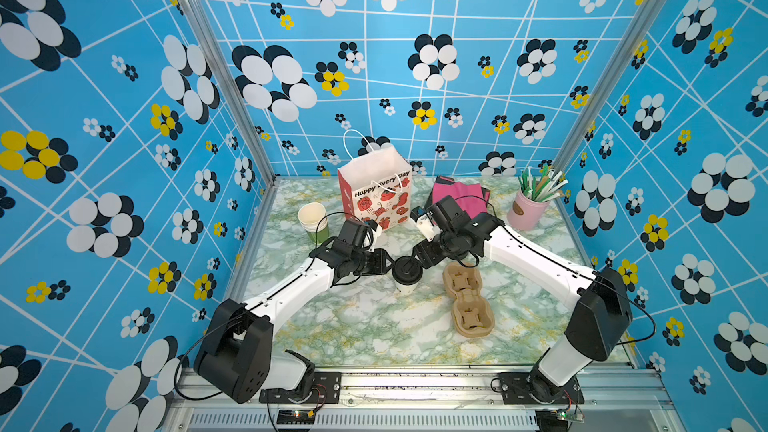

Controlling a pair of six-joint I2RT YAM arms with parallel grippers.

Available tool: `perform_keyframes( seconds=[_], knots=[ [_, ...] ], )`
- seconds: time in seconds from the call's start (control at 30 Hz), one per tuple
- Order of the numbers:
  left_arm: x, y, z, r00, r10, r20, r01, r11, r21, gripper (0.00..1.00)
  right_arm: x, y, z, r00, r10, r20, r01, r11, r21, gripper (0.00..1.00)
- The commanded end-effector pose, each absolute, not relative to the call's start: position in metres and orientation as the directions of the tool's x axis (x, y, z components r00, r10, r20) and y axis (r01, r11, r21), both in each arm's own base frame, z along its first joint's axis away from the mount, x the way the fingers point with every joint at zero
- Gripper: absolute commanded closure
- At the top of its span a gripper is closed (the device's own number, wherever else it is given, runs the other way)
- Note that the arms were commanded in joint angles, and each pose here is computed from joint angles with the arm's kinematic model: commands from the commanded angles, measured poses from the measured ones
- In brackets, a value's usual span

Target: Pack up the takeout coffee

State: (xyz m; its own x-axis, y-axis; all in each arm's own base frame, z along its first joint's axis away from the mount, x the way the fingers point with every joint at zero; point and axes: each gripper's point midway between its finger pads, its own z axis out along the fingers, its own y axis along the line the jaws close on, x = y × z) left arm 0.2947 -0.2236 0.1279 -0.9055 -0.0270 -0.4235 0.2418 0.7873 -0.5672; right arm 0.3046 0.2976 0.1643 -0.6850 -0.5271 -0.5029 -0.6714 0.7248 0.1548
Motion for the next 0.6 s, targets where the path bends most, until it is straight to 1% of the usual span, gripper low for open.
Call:
perform_keyframes(
  seconds=[0.0,0.13,0.23,0.33,0.57],
  knots=[
    [0.299,-0.229,0.133,-0.902,-0.018,-0.432,0.260,0.775,-0.575,0.63,0.300,0.301,0.150,-0.719,-0.524,-0.457,-0.658,0.724,0.207,0.36],
    [0.298,-0.231,0.130,-0.904,-0.006,-0.426,0.263,0.779,-0.569,0.63,0.295,0.304,0.143,-0.733,-0.517,-0.441,-0.652,0.720,0.240,0.42],
    [0.295,-0.232,0.126,-0.909,0.010,-0.417,0.264,0.788,-0.557,0.63,0.291,0.304,0.136,-0.746,-0.510,-0.428,-0.643,0.720,0.261,0.49],
    [0.293,-0.233,0.123,-0.911,0.020,-0.412,0.266,0.791,-0.551,0.63,0.285,0.303,0.128,-0.757,-0.512,-0.407,-0.636,0.721,0.276,0.61],
    [0.286,-0.231,0.114,-0.919,0.025,-0.394,0.254,0.801,-0.542,0.64,0.276,0.294,0.111,-0.774,-0.527,-0.351,-0.623,0.734,0.270,0.81]
  ],
)
